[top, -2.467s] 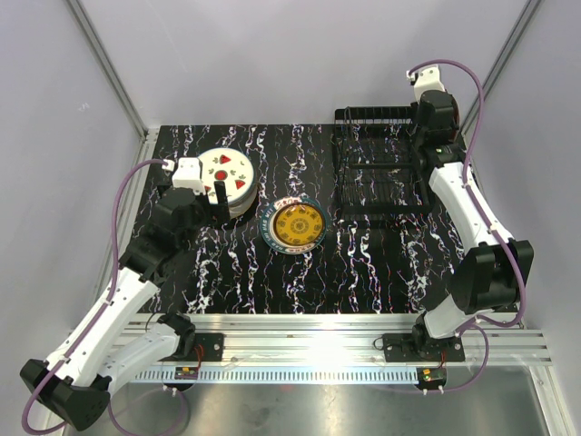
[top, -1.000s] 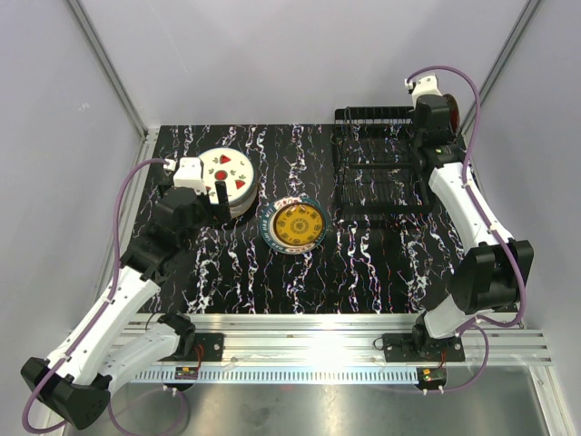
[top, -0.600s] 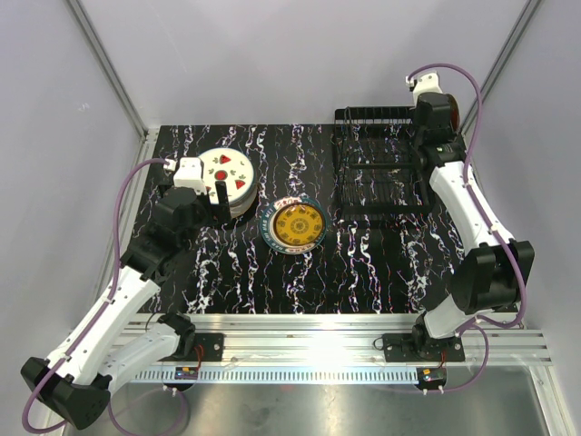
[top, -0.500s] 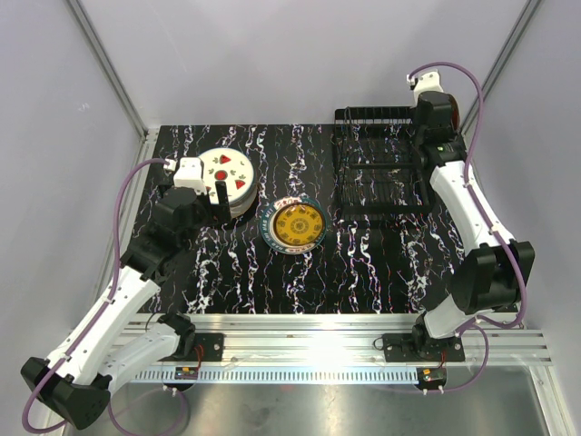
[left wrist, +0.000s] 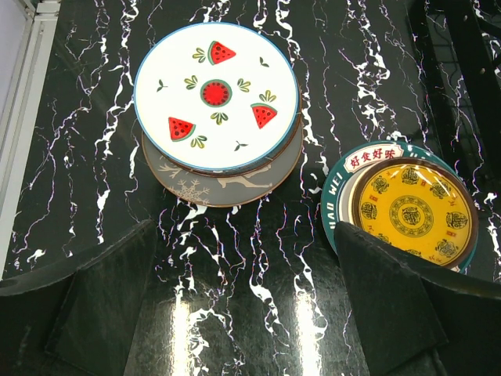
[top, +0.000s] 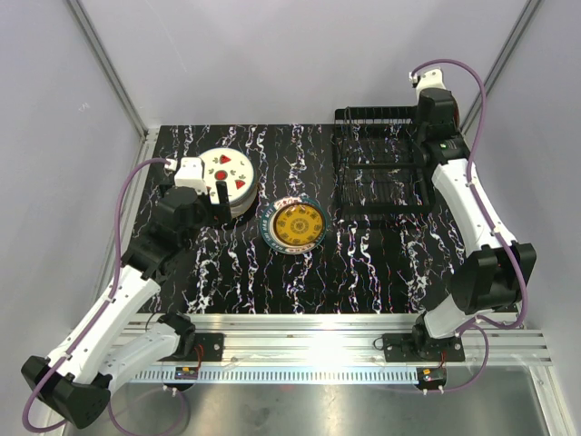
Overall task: Load the plates into the dish rack
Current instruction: Insert the plate into the dish rack
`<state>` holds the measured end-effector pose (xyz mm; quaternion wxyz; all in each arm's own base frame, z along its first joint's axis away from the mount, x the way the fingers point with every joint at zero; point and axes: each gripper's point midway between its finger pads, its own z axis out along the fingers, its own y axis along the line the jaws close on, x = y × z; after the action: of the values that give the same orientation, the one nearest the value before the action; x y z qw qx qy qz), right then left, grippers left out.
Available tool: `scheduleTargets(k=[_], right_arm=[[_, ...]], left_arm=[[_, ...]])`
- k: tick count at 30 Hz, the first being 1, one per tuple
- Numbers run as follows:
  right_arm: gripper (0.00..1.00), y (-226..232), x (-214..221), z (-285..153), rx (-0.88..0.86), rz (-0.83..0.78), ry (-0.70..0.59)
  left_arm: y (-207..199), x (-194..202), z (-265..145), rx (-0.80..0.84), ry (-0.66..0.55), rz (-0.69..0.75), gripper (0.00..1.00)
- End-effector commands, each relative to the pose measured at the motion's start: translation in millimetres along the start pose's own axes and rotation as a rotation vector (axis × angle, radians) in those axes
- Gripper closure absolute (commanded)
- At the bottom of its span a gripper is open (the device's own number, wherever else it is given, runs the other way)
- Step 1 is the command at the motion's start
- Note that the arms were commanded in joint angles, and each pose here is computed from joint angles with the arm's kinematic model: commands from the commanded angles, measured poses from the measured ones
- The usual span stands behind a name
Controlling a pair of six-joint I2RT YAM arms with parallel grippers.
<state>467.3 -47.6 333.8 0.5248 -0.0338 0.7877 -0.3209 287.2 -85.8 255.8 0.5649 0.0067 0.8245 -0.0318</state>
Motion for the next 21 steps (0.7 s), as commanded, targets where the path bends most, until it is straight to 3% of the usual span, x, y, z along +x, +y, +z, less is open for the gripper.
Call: scheduleTargets(k=[1,9,21], right_arm=[[0.93,-13,-22,-14,0.005,0.056,-0.039],[0.97,-7,-8,-11,0.004,0.061,0.009],[1.0,-18,-29,-4,0.058,0.099,0.017]], left_arm=[[-6,-14,0,0.024,-0.046,-0.019,0.01],[-6,-13,1,0.025,-0.043,-0.018,0.01],[-7,-14,0,0.027,-0.044,-0.019,0.01]])
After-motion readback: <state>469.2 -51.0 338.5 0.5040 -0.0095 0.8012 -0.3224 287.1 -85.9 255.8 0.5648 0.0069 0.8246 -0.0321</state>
